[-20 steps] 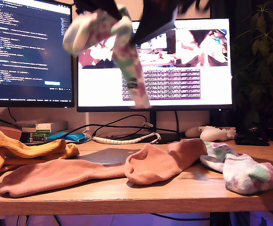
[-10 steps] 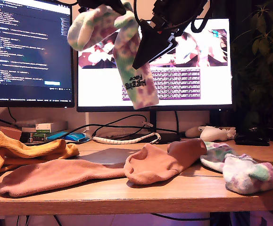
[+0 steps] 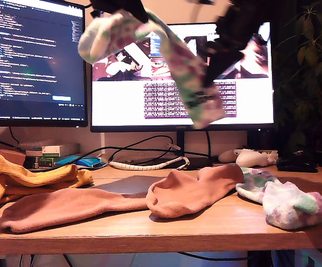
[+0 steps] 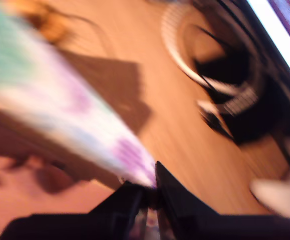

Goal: Pair up the socks based on colour and pattern, by placing them on top of one another

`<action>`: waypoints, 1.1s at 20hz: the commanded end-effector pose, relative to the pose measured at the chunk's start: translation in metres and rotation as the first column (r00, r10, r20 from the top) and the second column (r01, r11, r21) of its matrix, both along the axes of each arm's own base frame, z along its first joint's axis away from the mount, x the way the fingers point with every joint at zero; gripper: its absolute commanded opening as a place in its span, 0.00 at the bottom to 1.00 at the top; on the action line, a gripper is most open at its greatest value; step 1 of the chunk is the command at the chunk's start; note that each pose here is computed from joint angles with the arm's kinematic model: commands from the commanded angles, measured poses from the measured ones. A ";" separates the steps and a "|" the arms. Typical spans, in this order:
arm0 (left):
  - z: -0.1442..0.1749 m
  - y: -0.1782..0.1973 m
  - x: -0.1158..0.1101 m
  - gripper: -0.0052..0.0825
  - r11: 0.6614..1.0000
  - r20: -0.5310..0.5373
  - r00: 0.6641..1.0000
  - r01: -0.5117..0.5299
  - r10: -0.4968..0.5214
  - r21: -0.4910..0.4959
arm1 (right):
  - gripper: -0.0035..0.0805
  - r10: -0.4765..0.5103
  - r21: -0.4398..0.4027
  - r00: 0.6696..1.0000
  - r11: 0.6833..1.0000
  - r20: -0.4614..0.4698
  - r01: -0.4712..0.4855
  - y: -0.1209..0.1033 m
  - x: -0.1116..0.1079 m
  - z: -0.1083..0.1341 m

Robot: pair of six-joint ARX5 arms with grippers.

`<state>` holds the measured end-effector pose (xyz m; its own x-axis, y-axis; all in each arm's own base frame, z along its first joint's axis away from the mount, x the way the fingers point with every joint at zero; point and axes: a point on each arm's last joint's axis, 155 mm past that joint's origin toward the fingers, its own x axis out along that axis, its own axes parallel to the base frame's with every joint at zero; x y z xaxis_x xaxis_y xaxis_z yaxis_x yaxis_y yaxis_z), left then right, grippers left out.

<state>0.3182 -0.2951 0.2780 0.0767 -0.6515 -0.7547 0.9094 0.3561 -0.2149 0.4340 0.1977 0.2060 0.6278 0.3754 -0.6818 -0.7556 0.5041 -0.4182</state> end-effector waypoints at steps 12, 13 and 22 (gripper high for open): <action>-0.086 -0.039 -0.009 0.04 0.970 -0.115 0.992 -0.029 0.059 0.243 | 0.03 -0.119 -0.103 0.993 0.988 -0.016 0.117 -0.051 0.006 -0.007; -0.091 -0.043 -0.010 0.04 0.967 -0.117 0.991 -0.031 0.062 0.253 | 0.03 -0.129 -0.102 0.992 0.987 -0.014 0.127 -0.056 0.007 -0.007; -0.094 -0.098 0.002 0.04 0.966 -0.033 0.982 -0.176 0.186 0.190 | 0.03 -0.124 -0.080 0.992 0.989 0.014 0.125 -0.073 0.022 -0.004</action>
<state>0.3199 -0.3902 0.1998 0.1628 -0.4992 -0.8510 0.8266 0.5400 -0.1587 0.4514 0.1276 0.1973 0.6548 0.2391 -0.7169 -0.6976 0.5560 -0.4518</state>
